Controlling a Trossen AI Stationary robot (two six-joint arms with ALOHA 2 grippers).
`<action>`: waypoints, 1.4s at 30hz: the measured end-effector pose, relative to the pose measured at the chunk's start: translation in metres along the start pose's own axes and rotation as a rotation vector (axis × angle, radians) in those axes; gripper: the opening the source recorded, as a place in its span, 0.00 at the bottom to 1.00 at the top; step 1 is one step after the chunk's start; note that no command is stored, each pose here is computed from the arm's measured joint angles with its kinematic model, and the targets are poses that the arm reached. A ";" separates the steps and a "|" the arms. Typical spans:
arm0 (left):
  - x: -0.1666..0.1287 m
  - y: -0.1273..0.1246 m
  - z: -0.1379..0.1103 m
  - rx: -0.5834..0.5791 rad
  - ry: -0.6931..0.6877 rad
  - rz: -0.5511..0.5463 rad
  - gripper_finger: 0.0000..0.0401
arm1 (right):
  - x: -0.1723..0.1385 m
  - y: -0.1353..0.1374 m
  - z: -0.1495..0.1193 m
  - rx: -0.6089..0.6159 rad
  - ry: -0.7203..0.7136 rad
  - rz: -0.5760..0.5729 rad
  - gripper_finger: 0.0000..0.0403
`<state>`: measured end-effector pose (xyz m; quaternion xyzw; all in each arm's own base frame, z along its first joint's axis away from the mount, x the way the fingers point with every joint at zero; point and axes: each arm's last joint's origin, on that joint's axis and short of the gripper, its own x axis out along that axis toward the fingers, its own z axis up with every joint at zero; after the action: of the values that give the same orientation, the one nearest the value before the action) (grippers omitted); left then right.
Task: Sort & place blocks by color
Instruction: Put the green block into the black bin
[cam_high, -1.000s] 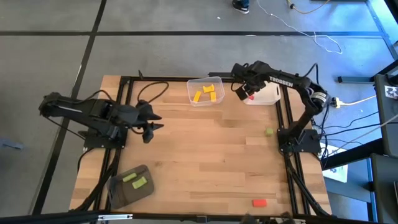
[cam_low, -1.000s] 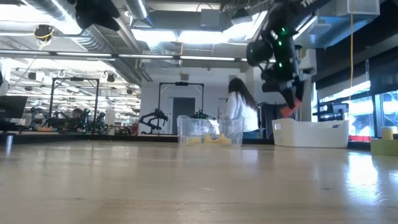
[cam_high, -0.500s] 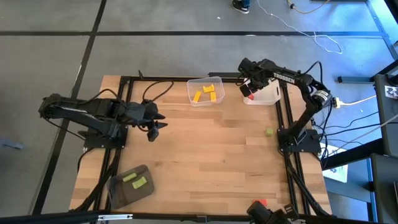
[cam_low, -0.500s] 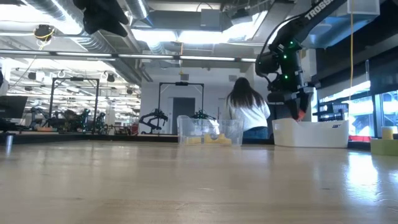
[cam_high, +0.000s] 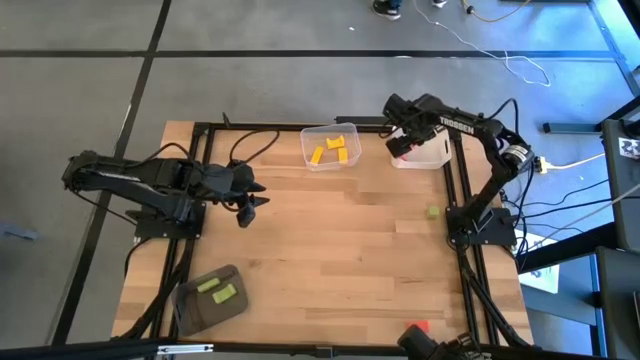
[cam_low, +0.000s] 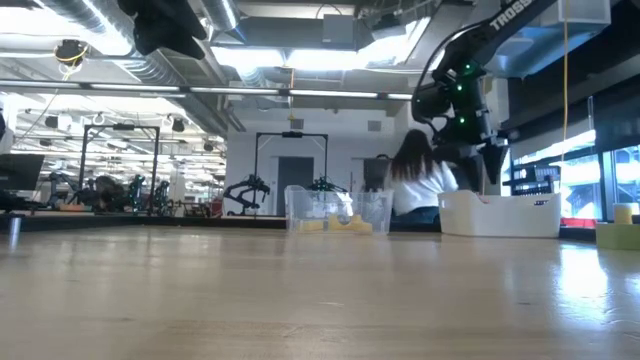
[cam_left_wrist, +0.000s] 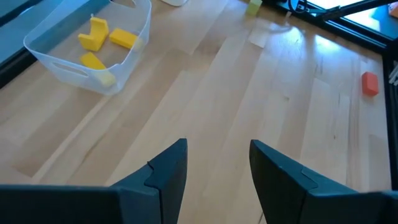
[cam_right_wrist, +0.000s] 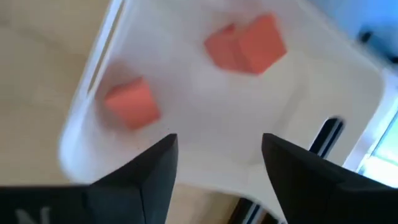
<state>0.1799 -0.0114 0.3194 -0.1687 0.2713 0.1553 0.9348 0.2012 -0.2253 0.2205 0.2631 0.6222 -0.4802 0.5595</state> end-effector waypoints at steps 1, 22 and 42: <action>0.000 0.000 0.000 0.000 0.000 0.000 0.41 | -0.002 0.000 -0.002 0.002 0.027 0.019 0.58; 0.000 0.000 0.000 0.045 0.004 -0.004 0.41 | -0.043 0.074 -0.083 -0.546 0.364 0.085 0.59; 0.000 0.000 0.000 0.052 0.010 -0.016 0.41 | 0.029 0.084 -0.170 -0.738 0.516 -0.048 0.59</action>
<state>0.1798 -0.0120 0.3191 -0.1472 0.2787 0.1397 0.9387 0.1921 -0.0461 0.1524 0.1425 0.8769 -0.1577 0.4311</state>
